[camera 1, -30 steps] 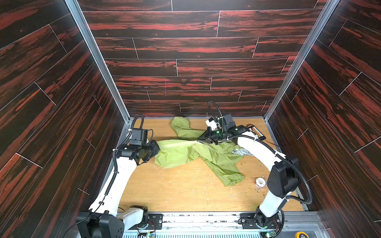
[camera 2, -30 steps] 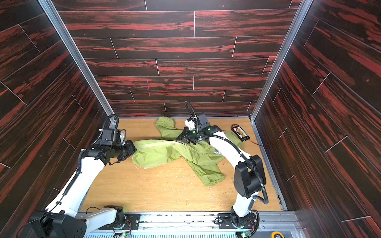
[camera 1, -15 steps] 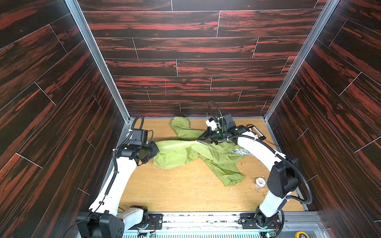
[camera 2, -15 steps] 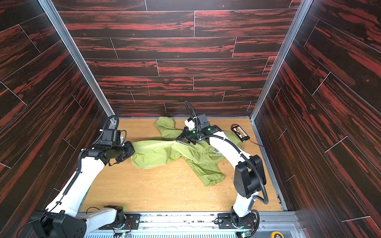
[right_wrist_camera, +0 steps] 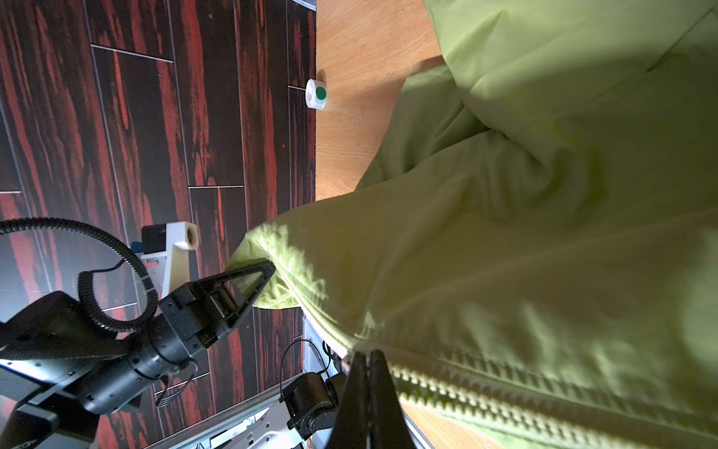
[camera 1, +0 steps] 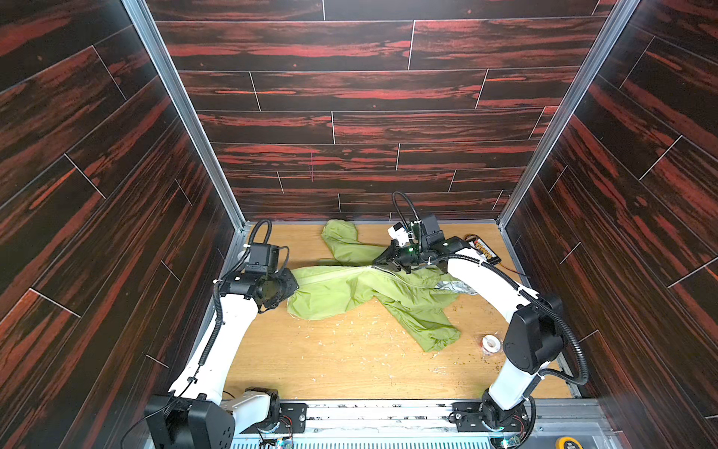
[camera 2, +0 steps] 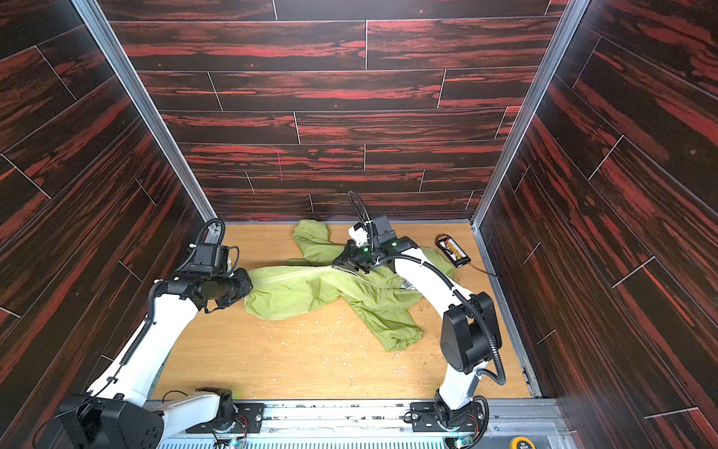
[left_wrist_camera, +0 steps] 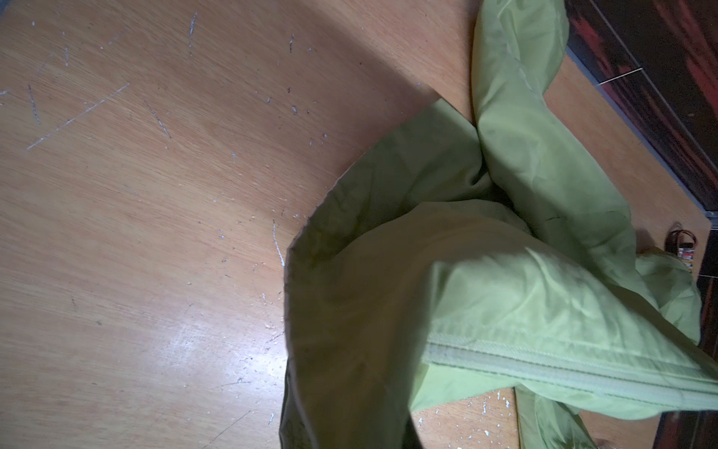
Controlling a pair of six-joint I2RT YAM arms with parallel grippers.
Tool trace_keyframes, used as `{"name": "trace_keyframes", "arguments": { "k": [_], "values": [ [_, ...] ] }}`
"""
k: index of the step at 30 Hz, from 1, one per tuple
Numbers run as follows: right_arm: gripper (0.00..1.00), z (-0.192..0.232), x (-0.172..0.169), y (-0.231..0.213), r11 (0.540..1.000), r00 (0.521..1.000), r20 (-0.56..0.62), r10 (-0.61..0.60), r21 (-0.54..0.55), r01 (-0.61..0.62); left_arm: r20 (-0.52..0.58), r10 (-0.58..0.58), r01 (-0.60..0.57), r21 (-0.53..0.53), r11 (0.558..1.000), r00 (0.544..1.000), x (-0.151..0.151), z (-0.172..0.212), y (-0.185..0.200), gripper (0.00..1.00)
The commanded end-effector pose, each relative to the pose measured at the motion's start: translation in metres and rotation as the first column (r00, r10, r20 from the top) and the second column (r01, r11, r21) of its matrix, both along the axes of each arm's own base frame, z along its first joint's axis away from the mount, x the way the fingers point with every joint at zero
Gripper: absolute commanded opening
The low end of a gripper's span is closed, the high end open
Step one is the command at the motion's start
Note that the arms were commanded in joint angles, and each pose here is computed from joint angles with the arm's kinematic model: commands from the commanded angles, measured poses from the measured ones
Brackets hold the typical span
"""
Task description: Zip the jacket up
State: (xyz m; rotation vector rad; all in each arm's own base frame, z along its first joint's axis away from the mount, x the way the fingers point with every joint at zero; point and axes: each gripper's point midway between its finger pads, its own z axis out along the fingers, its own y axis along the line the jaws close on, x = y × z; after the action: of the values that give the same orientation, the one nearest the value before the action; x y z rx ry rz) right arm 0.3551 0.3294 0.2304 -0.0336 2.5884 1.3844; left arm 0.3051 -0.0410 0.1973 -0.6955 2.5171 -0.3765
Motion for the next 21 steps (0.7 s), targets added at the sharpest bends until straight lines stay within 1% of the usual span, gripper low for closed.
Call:
{"name": "trace_keyframes", "arguments": {
  "k": [1, 12, 21],
  "values": [
    [0.00, 0.012, 0.001, -0.010, 1.000, 0.999, 0.022, -0.024, 0.004, 0.024, -0.020, 0.044, -0.042, 0.065, 0.997, 0.999, -0.004, 0.002, 0.017, 0.00],
    [0.00, 0.010, 0.002, -0.014, 0.999, 0.999, 0.017, -0.036, -0.002, 0.037, -0.045, 0.056, -0.052, 0.077, 0.996, 0.997, -0.006, -0.005, 0.022, 0.00],
    [0.00, 0.003, 0.004, -0.023, 0.998, 0.998, 0.010, -0.059, -0.036, 0.060, -0.048, 0.058, -0.054, 0.077, 0.996, 0.997, -0.007, -0.006, 0.023, 0.00]
  ]
}}
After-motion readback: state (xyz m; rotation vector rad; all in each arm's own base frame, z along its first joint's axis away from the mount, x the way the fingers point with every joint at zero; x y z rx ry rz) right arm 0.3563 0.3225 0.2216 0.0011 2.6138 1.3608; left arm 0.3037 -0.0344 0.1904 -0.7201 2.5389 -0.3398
